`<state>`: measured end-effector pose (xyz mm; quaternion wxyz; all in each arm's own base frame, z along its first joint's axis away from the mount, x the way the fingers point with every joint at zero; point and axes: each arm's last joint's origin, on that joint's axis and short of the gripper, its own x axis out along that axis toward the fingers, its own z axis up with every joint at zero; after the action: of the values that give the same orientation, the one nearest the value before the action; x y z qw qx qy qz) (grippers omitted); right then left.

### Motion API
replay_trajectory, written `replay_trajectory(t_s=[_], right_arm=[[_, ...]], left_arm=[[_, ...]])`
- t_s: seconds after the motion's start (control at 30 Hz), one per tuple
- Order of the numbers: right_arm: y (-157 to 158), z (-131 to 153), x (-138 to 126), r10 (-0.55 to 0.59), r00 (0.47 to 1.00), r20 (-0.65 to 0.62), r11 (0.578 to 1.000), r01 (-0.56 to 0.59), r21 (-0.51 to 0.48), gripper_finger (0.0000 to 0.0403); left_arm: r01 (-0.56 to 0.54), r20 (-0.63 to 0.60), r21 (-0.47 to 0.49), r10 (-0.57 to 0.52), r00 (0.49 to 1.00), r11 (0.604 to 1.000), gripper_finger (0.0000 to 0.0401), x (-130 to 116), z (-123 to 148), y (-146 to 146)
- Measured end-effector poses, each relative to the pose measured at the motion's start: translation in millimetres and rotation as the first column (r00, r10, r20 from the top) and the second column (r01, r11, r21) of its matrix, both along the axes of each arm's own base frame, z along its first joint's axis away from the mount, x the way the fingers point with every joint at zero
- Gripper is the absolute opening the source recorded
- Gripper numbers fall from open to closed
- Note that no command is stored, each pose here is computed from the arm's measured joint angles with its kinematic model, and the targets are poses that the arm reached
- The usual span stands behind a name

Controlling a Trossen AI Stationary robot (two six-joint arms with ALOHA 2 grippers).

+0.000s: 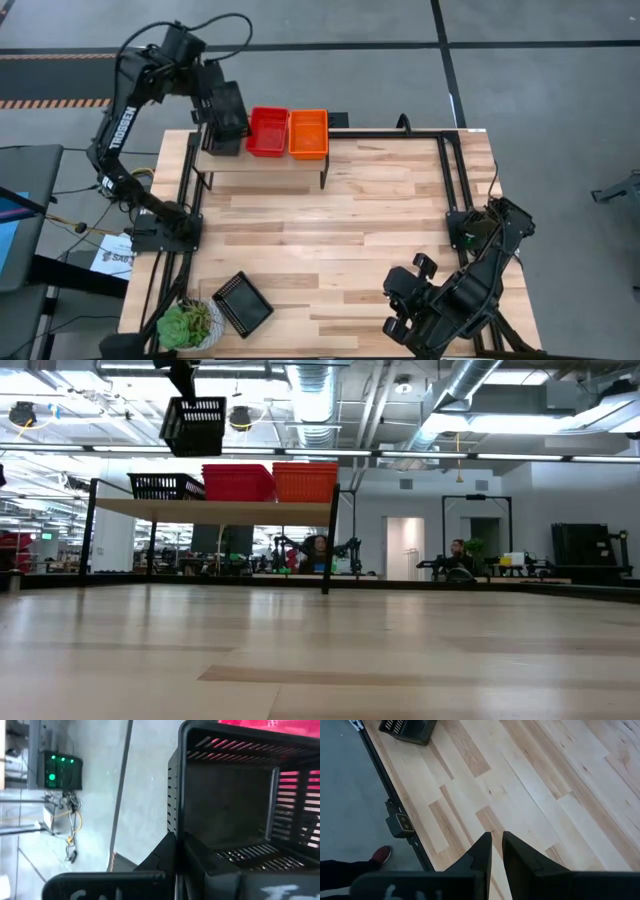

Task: Stack baskets on shelf by color
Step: Stack the right black bin on top of the other black bin on the shelf

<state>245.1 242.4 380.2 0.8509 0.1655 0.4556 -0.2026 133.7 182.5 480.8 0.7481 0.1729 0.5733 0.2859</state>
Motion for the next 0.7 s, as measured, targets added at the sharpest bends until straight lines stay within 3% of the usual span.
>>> replay_trajectory(t_s=[0.2,0.43,0.7], right_arm=[[0,0,0,0.0,1.0,0.0,1.0,0.0,0.0,0.0069],[0,0,0,0.0,1.0,0.0,1.0,0.0,-0.001,0.0069],[0,0,0,-0.004,1.0,0.003,1.0,0.004,-0.001,0.0069]], left_arm=[[0.049,-0.034,-0.018,-0.05,0.998,0.999,0.0,-7,-3,11],[0.009,-0.129,-0.101,-0.022,0.991,0.995,0.0,-2,-19,22],[-0.026,-0.143,-0.106,0.01,0.99,0.994,0.0,0,-23,25]])
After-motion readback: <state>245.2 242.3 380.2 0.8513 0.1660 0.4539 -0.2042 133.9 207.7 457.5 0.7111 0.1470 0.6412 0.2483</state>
